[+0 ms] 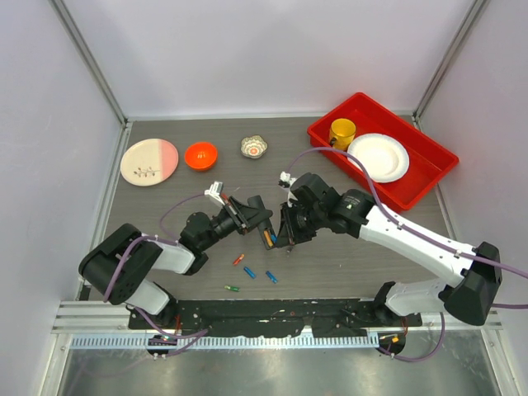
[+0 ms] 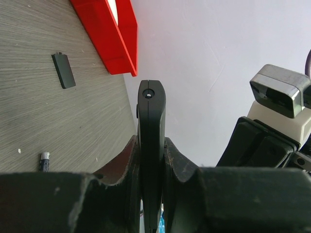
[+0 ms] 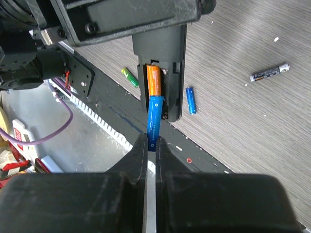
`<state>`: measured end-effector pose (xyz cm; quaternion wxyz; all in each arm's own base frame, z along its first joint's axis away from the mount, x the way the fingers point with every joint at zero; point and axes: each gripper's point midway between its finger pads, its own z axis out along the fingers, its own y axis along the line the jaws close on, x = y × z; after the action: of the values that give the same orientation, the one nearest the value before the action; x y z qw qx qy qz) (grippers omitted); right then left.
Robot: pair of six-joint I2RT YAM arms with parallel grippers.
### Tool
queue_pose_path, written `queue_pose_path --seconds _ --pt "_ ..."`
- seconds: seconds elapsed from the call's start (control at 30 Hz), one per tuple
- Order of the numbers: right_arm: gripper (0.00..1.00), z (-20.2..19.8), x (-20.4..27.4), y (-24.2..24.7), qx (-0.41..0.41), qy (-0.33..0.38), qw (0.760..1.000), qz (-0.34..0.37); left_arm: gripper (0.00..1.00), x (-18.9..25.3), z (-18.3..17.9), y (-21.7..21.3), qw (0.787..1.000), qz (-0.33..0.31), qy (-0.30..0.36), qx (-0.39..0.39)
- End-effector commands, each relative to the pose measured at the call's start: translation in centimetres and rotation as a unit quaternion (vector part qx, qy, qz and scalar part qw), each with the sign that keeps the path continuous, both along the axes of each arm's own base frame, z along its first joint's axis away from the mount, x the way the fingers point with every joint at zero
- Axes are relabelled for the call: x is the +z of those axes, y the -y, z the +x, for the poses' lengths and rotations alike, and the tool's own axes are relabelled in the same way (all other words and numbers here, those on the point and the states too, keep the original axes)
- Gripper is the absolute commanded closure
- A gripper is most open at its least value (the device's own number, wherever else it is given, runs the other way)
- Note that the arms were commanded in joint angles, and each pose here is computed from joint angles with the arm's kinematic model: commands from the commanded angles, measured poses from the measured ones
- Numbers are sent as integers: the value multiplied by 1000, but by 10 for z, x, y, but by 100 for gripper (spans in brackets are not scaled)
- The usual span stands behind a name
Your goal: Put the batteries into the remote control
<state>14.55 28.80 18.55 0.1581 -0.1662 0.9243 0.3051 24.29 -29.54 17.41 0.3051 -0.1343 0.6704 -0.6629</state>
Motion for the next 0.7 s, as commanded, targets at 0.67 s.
queue_pose_path --seconds 0.67 --pt "99 22 -7 -12 -43 19 999 -2 100 87 -17 -2 985 -101 135 -15"
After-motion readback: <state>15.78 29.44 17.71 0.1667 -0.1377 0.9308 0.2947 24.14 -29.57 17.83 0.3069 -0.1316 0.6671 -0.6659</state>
